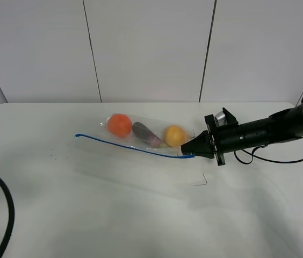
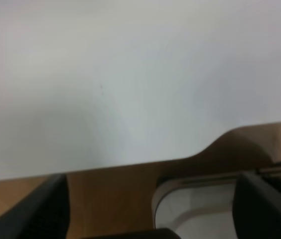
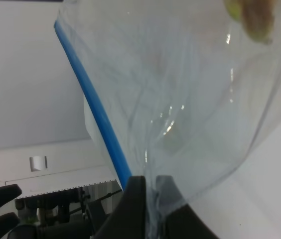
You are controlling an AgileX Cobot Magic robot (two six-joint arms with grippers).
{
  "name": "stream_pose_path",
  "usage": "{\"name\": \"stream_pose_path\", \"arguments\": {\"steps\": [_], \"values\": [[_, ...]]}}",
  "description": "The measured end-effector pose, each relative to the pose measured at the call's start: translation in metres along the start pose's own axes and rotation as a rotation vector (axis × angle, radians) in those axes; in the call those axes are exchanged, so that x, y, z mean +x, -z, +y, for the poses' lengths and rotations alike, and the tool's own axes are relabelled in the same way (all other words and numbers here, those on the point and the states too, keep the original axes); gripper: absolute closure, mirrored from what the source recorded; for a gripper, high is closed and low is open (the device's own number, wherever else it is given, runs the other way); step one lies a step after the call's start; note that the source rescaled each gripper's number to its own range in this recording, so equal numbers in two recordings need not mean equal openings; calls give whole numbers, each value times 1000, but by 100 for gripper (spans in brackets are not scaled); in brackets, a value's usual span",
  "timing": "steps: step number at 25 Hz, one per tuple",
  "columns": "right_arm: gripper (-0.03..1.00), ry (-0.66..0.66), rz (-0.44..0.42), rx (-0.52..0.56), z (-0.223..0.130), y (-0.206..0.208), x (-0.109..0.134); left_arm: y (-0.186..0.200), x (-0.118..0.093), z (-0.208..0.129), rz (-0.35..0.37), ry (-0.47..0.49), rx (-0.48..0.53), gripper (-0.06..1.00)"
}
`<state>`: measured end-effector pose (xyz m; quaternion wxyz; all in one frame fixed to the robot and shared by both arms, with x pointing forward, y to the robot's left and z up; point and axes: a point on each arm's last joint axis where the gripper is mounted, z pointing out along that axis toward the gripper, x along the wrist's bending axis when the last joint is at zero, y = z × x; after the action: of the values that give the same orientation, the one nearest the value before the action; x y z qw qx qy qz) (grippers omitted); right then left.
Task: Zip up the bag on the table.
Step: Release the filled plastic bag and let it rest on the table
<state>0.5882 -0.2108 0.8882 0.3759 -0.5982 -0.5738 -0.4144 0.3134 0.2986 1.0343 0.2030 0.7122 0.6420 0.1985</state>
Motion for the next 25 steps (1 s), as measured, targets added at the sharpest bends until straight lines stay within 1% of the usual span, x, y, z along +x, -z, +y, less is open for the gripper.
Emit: {"name": "stream_pose_path", "arguments": {"steps": [5,12,15,18,25], "values": [[97,0,0,0,0,0,0,6,-1,-4,5,0,-46,-2],[97,0,0,0,0,0,0,8,-1,-5,6,-1,-59,-2],[97,0,0,0,0,0,0,13,-1,-8,10,-3,-98,-2],[97,0,0,0,0,0,0,24,-3,-16,20,-6,-192,-2],[97,0,0,0,0,0,0,55,-7,-49,51,-19,-484,-2]]}}
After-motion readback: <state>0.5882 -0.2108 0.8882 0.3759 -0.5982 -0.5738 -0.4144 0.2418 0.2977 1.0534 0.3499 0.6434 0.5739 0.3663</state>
